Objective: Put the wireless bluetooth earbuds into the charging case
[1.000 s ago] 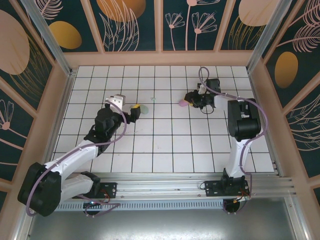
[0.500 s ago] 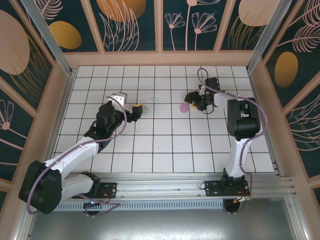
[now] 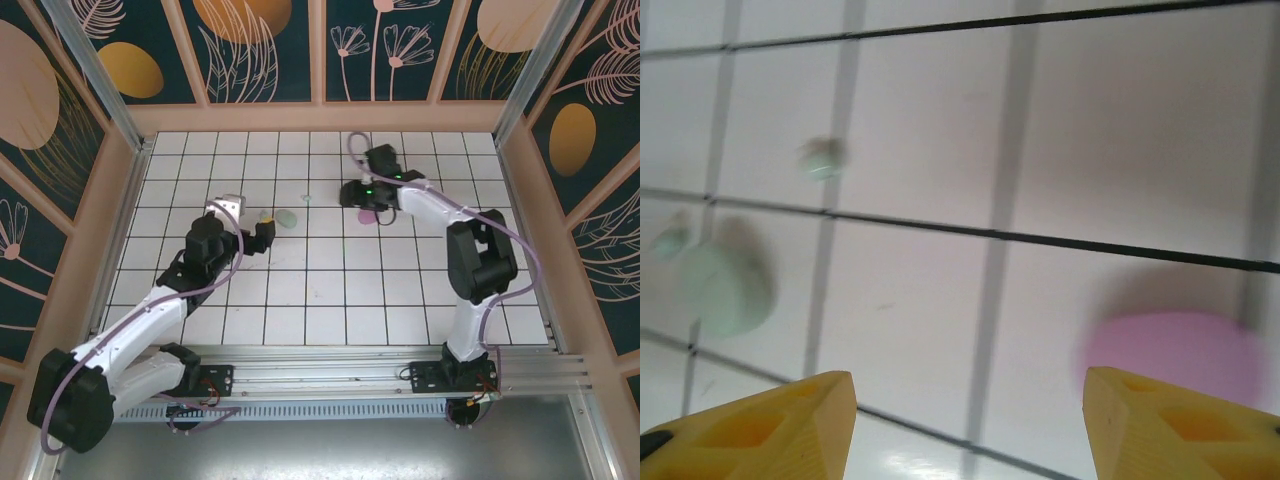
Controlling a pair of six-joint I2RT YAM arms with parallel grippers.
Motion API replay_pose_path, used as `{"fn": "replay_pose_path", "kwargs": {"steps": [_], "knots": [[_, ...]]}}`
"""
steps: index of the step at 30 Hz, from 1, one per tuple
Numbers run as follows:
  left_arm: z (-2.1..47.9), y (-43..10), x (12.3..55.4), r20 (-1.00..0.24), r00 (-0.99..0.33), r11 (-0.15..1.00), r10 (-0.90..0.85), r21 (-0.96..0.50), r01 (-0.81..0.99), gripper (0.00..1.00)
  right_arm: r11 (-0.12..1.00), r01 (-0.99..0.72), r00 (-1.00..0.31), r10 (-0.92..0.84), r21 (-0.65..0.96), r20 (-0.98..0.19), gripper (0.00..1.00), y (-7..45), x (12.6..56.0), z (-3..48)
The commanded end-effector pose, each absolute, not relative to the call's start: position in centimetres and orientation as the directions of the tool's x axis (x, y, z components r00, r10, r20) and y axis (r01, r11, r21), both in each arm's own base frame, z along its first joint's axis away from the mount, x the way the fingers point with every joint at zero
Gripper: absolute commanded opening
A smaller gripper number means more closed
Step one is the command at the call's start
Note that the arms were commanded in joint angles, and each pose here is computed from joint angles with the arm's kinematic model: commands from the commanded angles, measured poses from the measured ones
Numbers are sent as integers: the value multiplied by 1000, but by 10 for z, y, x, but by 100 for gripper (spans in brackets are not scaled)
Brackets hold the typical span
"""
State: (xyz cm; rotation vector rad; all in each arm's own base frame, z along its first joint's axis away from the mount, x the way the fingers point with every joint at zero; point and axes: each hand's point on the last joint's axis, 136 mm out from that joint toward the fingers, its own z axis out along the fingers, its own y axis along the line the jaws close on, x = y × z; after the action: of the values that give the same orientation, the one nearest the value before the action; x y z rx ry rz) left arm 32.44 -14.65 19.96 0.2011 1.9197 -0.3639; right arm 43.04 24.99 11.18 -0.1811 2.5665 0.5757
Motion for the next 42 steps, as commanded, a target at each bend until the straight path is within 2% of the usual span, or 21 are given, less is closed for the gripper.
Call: {"fn": "replay_pose_path", "kwargs": {"steps": [1,6,12,32,38,42], "knots": [[189,-138,314,-912,-407,943,-48,-176,282,98,857,-419,-814,-209,299,-542,62,306,426,109],[184,-141,303,-890,-449,928,-76,-228,294,99,762,-568,-765,-350,311,-540,62,377,429,94],[173,-142,291,-870,-480,911,-108,-279,302,99,720,-631,-731,-428,288,-532,62,412,435,78],[164,-141,288,-865,-493,914,-96,-273,301,99,704,-684,-697,-557,188,-451,63,420,413,25],[165,-141,289,-867,-489,916,-93,-267,300,99,700,-696,-687,-584,160,-432,57,416,409,20],[167,-140,290,-871,-484,919,-88,-259,298,99,689,-711,-671,-605,139,-428,47,413,404,17]]}}
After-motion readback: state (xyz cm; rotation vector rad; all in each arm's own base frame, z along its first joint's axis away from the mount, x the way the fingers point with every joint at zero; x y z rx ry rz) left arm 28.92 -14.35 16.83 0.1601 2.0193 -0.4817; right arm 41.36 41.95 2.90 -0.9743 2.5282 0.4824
